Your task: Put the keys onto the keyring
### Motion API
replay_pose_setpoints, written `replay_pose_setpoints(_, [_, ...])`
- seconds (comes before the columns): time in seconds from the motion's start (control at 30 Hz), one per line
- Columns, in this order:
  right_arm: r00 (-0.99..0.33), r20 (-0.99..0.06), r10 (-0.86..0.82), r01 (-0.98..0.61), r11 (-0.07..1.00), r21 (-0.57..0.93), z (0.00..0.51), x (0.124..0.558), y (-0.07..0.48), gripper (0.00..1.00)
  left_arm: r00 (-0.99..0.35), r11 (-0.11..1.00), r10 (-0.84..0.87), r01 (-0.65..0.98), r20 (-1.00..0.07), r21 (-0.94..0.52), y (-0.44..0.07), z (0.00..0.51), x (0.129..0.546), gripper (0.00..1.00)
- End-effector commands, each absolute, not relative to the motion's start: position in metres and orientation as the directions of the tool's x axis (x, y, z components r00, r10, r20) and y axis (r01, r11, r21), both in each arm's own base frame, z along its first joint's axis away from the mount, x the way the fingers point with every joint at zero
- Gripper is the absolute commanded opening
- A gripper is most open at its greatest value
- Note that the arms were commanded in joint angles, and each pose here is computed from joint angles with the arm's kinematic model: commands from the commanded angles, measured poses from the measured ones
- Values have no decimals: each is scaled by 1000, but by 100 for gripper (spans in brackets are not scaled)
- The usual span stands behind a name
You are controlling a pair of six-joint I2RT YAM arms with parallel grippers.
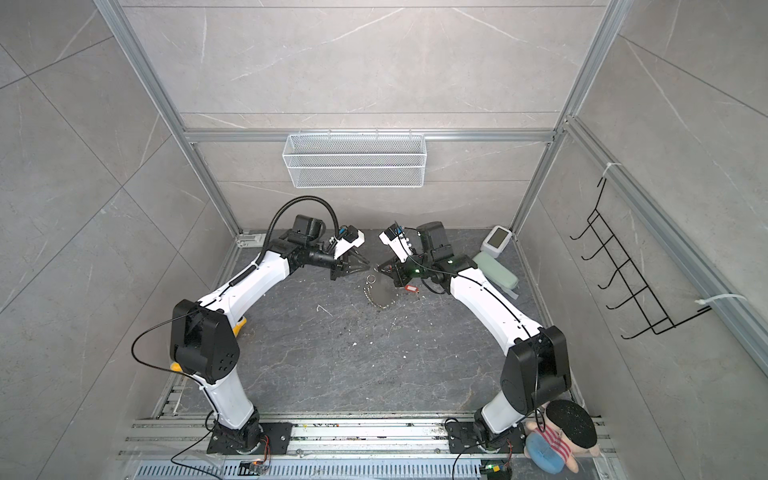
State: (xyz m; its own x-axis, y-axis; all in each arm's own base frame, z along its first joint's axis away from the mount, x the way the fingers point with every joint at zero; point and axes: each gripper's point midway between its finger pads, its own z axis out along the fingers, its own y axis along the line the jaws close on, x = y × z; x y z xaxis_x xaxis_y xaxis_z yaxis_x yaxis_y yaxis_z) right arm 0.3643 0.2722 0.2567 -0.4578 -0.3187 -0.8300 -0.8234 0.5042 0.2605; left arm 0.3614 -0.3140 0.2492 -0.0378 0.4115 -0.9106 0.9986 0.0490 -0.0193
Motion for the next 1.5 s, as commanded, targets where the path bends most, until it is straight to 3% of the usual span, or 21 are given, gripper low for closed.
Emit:
replay_pose_setpoints(0.0, [-376, -870, -318, -869, 447, 212, 284, 355, 276, 0, 28, -26, 391, 999, -920, 19, -317, 266, 349, 23])
replay_pose_setpoints(0.57, [-382, -869, -316, -882, 407, 239, 283, 351, 290, 0, 26, -57, 326, 998, -945, 8, -322, 282, 344, 27])
replay_pose_setpoints(0.83, [-377, -874, -307, -886, 396, 242, 285, 351, 295, 0, 2, -70, 311, 997, -950, -21, -324, 283, 343, 16])
replay_pose_setpoints(0.97, [-368, -883, -292, -885, 401, 236, 291, 354, 295, 0, -25, -86, 310, 995, -950, -54, -324, 282, 339, 0])
replay_pose_setpoints(1.2, [-384, -895, -225, -852, 459, 251, 303, 367, 293, 0, -69, -100, 272, 990, -960, -100, -323, 287, 333, 0])
replay_pose_setpoints(1.23, [-396, -896, -201, -840, 473, 265, 306, 369, 291, 5, -92, -74, 252, 991, -963, -114, -324, 289, 338, 0])
replay_pose_setpoints(1.27, [-407, -898, -169, -832, 474, 288, 311, 371, 289, 19, -109, -49, 219, 991, -970, -123, -323, 293, 342, 0])
replay_pose_setpoints(1.3, [-419, -899, -127, -822, 474, 316, 317, 372, 285, 27, -127, -27, 184, 991, -975, -134, -322, 297, 347, 0])
replay_pose_setpoints(1.47, [-426, -901, 82, -797, 437, 417, 340, 380, 260, 28, -177, 55, 1, 983, -984, -176, -318, 329, 363, 0])
